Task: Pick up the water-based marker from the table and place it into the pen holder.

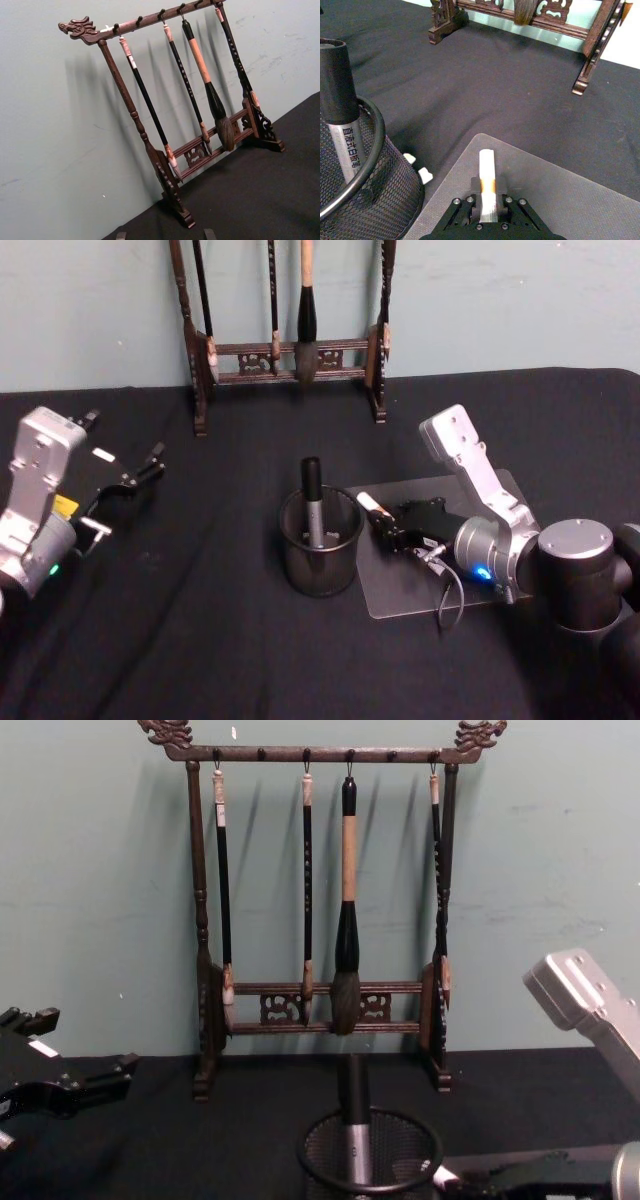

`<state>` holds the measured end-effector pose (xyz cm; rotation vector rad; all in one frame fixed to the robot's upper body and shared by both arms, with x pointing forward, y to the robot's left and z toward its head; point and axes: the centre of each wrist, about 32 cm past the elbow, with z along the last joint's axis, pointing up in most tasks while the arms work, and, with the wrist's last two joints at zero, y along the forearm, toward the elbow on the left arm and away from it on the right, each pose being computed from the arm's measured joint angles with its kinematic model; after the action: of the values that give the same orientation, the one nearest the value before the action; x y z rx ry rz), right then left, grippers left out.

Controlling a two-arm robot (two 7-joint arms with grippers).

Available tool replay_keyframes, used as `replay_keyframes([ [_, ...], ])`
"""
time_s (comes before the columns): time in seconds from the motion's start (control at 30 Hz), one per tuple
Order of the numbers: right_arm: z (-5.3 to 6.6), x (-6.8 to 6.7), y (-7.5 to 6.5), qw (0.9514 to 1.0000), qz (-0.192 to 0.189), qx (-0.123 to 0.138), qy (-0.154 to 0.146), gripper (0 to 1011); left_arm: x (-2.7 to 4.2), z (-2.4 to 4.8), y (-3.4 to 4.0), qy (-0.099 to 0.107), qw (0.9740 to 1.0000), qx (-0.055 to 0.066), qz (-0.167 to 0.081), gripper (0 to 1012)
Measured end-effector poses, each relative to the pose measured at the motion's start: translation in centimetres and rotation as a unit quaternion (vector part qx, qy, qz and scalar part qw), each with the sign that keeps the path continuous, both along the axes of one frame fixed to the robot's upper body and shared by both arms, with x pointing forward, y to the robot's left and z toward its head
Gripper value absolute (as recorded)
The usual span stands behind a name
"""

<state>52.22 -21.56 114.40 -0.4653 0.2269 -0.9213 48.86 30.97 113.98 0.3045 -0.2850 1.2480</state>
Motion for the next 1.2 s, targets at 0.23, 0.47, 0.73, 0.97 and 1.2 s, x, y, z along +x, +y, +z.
replay_keyframes([
  [0.23, 0.0, -0.1, -0.1, 1.0000, 0.005, 0.004, -0.006, 178, 0.00, 0.00, 0.00, 0.000, 1.0000, 0.000, 0.000, 1001],
  [0.47, 0.5, -0.2, -0.7, 0.9982, 0.004, 0.035, -0.047, 178, 0.00, 0.00, 0.00, 0.000, 1.0000, 0.000, 0.000, 1001],
  [0.73, 1.0, -0.7, -1.5, 0.9887, 0.011, 0.093, -0.117, 178, 0.00, 0.00, 0.00, 0.000, 1.0000, 0.000, 0.000, 1001],
  [0.97, 0.7, -1.4, -1.9, 0.9742, 0.034, 0.139, -0.174, 178, 0.00, 0.00, 0.00, 0.000, 1.0000, 0.000, 0.000, 1001],
  [1.2, -0.1, -1.7, -1.5, 0.9517, 0.067, 0.188, -0.233, 178, 0.00, 0.00, 0.00, 0.000, 1.0000, 0.000, 0.000, 1001],
])
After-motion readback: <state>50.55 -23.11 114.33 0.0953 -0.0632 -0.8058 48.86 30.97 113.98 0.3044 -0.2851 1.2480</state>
